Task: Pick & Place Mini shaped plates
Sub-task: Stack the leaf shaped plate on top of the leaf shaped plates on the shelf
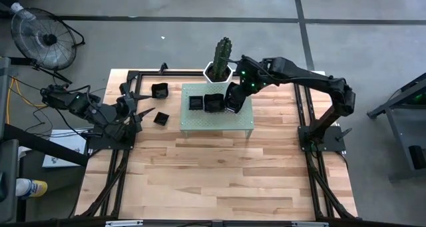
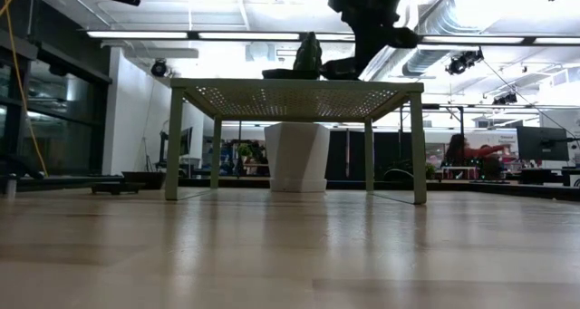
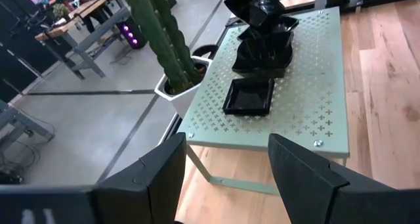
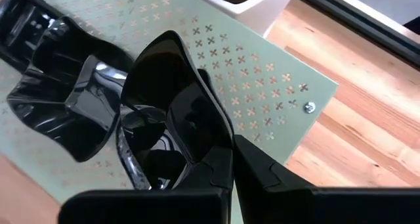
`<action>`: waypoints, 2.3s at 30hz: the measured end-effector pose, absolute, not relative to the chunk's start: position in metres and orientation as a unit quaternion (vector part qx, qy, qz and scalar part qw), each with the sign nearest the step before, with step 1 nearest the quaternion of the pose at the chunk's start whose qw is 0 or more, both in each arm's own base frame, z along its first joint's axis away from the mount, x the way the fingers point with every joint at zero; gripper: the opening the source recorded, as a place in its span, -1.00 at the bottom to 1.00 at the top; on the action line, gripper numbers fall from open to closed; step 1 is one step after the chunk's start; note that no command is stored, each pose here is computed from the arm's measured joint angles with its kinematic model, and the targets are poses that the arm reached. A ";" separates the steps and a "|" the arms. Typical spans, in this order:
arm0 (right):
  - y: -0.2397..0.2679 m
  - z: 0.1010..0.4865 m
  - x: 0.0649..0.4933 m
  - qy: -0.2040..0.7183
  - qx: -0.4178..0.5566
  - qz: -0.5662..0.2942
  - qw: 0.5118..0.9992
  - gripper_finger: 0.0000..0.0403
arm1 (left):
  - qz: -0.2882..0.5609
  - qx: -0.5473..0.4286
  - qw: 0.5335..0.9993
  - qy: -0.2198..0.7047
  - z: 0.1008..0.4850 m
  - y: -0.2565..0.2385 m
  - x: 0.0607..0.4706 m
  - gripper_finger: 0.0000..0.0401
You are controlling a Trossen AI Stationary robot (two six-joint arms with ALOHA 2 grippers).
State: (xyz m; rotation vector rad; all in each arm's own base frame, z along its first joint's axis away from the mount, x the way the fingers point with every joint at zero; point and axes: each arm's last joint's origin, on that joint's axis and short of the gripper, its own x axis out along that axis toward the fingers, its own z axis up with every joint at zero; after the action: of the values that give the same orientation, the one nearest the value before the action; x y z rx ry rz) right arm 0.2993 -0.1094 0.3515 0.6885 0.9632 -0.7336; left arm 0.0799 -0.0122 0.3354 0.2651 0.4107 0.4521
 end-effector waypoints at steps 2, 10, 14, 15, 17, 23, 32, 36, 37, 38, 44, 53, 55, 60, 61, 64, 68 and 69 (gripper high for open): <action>-0.111 0.350 0.300 0.446 0.320 -0.338 0.765 -1.00 | 0.225 0.127 0.944 0.205 0.334 -0.012 0.079 0.05; -0.114 0.348 0.300 0.452 0.315 -0.341 0.761 -1.00 | 0.240 0.125 0.940 0.211 0.332 -0.011 0.078 0.05; -0.114 0.346 0.302 0.455 0.311 -0.340 0.762 -1.00 | 0.243 0.125 0.939 0.210 0.332 -0.011 0.078 0.05; -0.114 0.346 0.302 0.455 0.310 -0.340 0.763 -1.00 | 0.243 0.125 0.939 0.209 0.332 -0.011 0.078 0.05; -0.114 0.346 0.302 0.455 0.311 -0.339 0.763 -1.00 | 0.243 0.125 0.939 0.209 0.332 -0.011 0.078 0.05; -0.114 0.344 0.301 0.459 0.322 -0.344 0.753 -1.00 | 0.246 0.126 0.938 0.209 0.333 -0.010 0.078 0.05; -0.112 0.336 0.306 0.470 0.339 -0.350 0.736 -1.00 | 0.249 0.126 0.937 0.208 0.333 -0.010 0.078 0.05; -0.112 0.332 0.310 0.471 0.341 -0.358 0.730 -1.00 | 0.252 0.118 0.938 0.205 0.333 -0.010 0.078 0.05; -0.112 0.331 0.311 0.472 0.341 -0.359 0.730 -1.00 | 0.252 0.117 0.938 0.205 0.333 -0.010 0.078 0.05; -0.113 0.329 0.312 0.473 0.340 -0.359 0.729 -1.00 | 0.252 0.117 0.938 0.205 0.333 -0.010 0.078 0.05; -0.114 0.322 0.317 0.482 0.341 -0.358 0.723 -1.00 | 0.253 0.117 0.938 0.205 0.333 -0.010 0.078 0.05; -0.112 0.321 0.314 0.500 0.353 -0.356 0.706 -1.00 | 0.252 0.115 0.939 0.205 0.333 -0.010 0.078 0.05; -0.110 0.320 0.312 0.505 0.349 -0.363 0.701 -1.00 | 0.253 0.115 0.939 0.205 0.333 -0.010 0.078 0.05; -0.110 0.320 0.311 0.511 0.343 -0.369 0.697 -1.00 | 0.253 0.115 0.939 0.204 0.333 -0.010 0.078 0.05; -0.110 0.320 0.311 0.510 0.343 -0.369 0.697 -1.00 | 0.253 0.115 0.939 0.205 0.333 -0.010 0.078 0.05; -0.110 0.320 0.311 0.510 0.344 -0.368 0.697 -1.00 | 0.253 0.115 0.939 0.205 0.333 -0.010 0.078 0.05; -0.110 0.320 0.311 0.513 0.340 -0.364 0.699 -0.98 | 0.252 0.115 0.939 0.205 0.333 -0.010 0.078 0.05; -0.110 0.320 0.311 0.514 0.340 -0.364 0.699 -0.96 | 0.253 0.115 0.939 0.205 0.333 -0.010 0.078 0.05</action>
State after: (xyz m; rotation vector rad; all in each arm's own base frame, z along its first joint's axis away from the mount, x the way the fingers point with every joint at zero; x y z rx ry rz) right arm 0.3106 -0.1099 0.3204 0.7579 1.1444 -0.8102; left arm 0.0777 -0.0102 0.3327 0.2345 0.4177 0.5158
